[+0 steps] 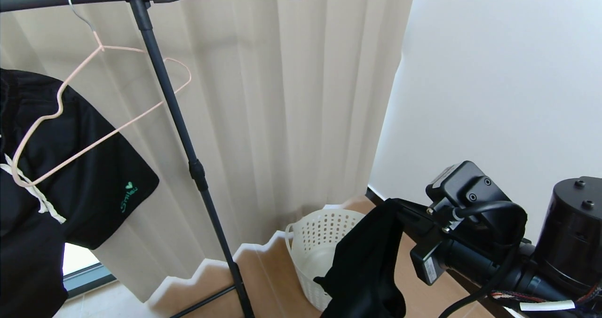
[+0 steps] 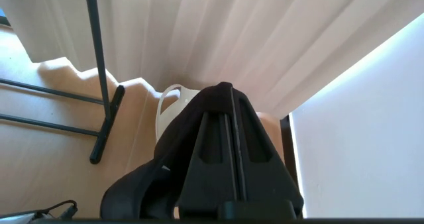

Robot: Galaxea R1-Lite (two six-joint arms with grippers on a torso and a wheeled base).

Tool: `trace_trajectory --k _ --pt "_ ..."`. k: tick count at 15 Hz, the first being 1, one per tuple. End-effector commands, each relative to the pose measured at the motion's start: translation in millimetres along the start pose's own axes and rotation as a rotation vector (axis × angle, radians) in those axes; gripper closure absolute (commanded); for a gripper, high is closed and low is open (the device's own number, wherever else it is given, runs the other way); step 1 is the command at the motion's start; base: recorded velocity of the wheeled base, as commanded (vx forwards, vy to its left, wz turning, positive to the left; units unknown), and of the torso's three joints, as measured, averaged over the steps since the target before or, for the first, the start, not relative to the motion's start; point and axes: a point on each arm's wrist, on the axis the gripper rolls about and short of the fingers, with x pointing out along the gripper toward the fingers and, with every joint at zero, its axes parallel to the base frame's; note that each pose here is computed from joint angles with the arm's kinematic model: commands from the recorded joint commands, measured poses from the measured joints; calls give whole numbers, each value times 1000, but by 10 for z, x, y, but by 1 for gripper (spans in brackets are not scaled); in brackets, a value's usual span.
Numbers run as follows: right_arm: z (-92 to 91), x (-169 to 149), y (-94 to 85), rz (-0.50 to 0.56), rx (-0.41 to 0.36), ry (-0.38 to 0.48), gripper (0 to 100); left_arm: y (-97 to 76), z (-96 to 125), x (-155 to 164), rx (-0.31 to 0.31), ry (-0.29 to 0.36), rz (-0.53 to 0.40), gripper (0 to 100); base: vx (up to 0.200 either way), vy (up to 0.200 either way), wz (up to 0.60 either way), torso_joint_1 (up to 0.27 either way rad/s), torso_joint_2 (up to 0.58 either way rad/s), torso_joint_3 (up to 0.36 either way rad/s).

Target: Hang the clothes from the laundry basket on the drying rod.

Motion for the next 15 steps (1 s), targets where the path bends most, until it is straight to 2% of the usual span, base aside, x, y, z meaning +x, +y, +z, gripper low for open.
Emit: trace_trajectory --k 1,15 --pt "2 -8 -3 -1 0 -2 100 0 0 1 0 1 1 0 0 0 0 168 -491 -320" --pt "-26 -21 -1 1 -3 5 100 0 0 1 0 1 1 0 0 0 0 222 -551 -328"
